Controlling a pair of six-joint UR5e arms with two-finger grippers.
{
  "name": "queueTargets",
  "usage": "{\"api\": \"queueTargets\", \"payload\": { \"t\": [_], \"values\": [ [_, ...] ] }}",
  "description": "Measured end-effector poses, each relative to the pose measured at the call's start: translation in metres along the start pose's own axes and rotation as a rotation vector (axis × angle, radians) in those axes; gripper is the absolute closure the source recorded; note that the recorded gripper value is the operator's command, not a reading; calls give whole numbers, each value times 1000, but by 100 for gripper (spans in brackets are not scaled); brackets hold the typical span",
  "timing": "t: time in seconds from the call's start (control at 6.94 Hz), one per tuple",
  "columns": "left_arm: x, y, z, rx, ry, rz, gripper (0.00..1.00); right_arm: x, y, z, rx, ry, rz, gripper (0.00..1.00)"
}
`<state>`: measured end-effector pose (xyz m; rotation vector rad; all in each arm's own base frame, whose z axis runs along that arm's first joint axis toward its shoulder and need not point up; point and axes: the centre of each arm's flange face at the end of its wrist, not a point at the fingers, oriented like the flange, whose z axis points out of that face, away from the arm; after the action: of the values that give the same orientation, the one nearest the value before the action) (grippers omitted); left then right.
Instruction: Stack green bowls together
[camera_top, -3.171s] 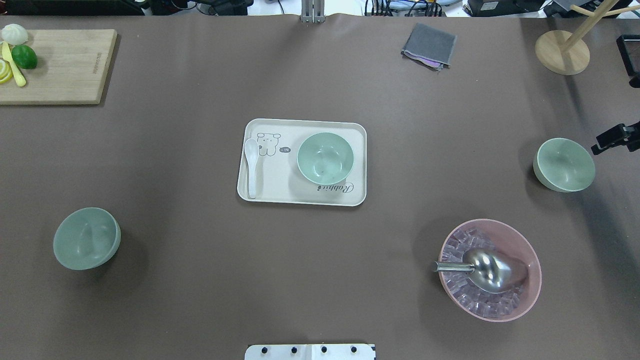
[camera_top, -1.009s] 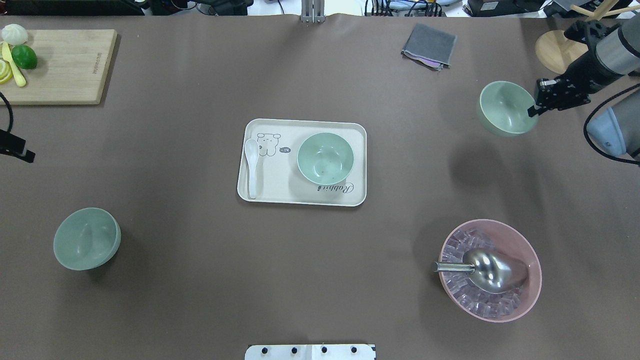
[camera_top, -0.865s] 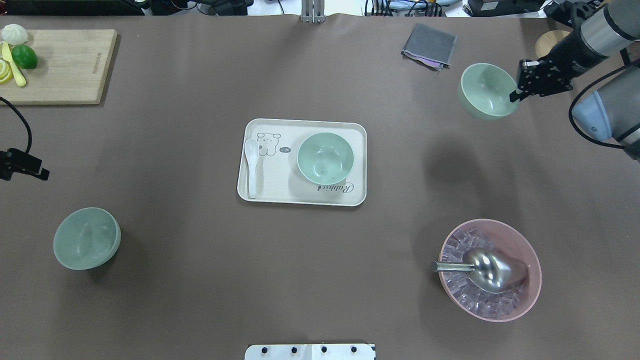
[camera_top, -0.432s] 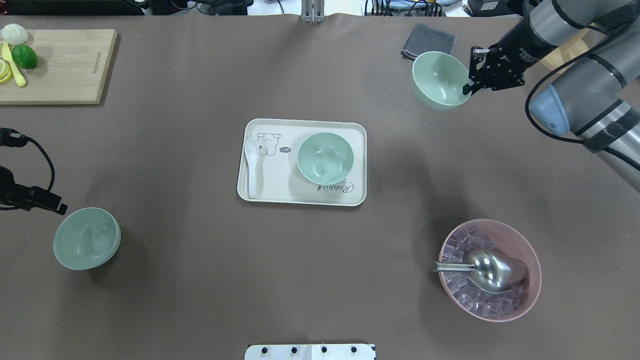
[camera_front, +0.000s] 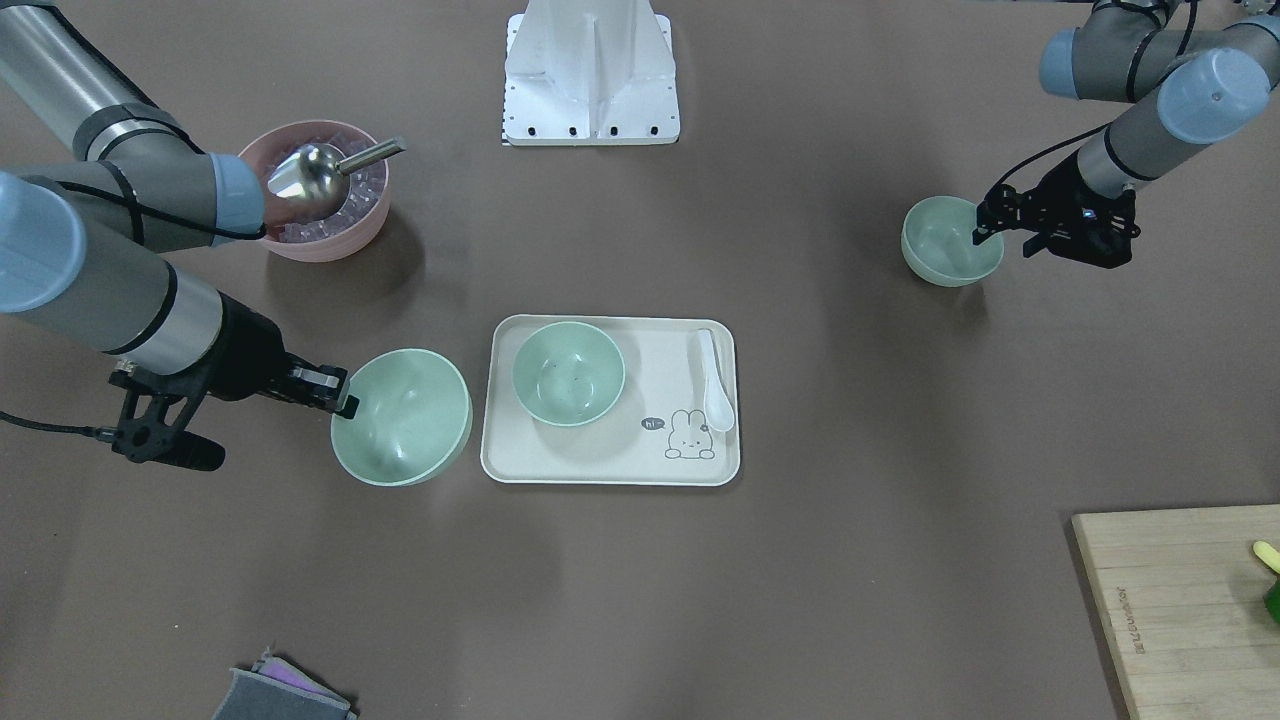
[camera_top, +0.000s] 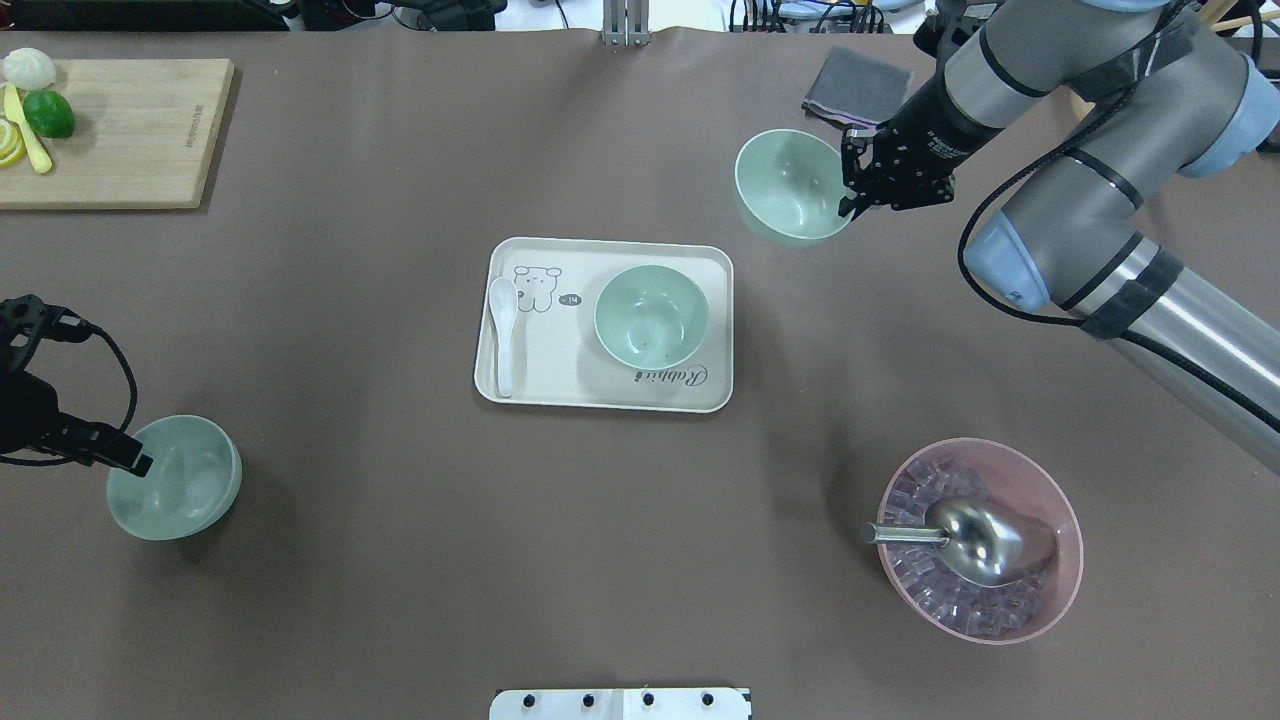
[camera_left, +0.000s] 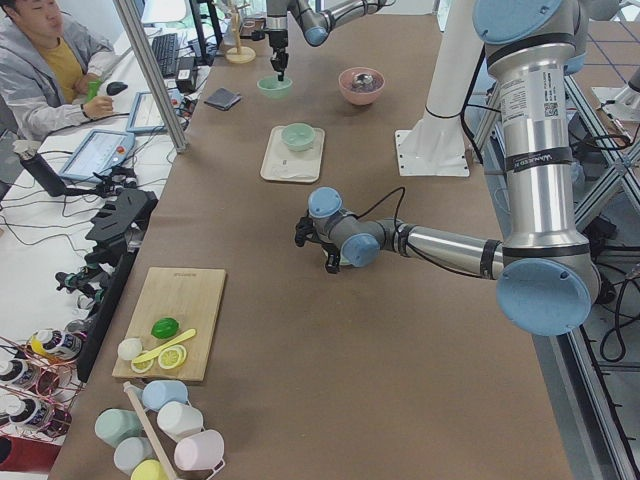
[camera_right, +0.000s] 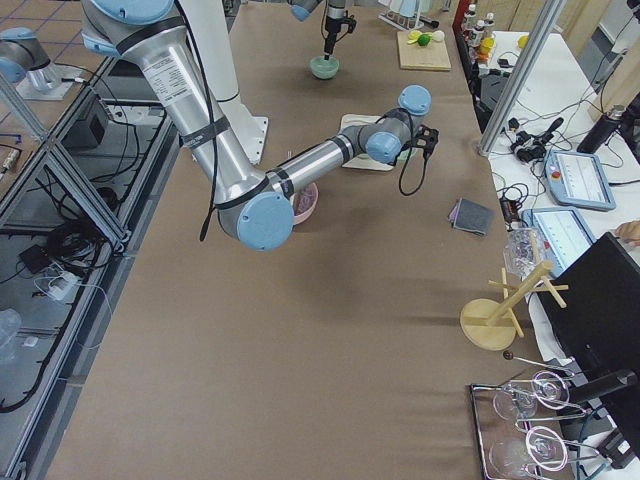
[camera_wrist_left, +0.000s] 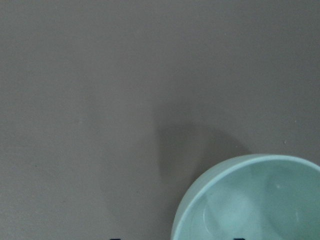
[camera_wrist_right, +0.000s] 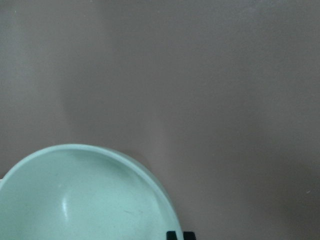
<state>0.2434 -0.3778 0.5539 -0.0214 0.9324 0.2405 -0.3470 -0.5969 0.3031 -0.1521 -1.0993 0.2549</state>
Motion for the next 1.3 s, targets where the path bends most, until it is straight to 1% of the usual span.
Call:
{"api": "queueTargets", "payload": {
  "t": [0.43, 0.72, 1.01, 1.3],
  "values": [
    [3, 0, 3, -8, 7, 1, 100, -43, 31, 32, 27, 7, 6, 100],
    [13, -8, 2, -11, 26, 9, 100, -67, 57, 59, 53, 19, 7, 100],
    [43, -24, -4, -36, 108, 9, 100, -92, 82, 76, 48, 15, 31, 100],
    [83, -50, -18, -29, 173, -30, 100, -101, 98, 87, 30, 13, 34, 100]
  ]
}}
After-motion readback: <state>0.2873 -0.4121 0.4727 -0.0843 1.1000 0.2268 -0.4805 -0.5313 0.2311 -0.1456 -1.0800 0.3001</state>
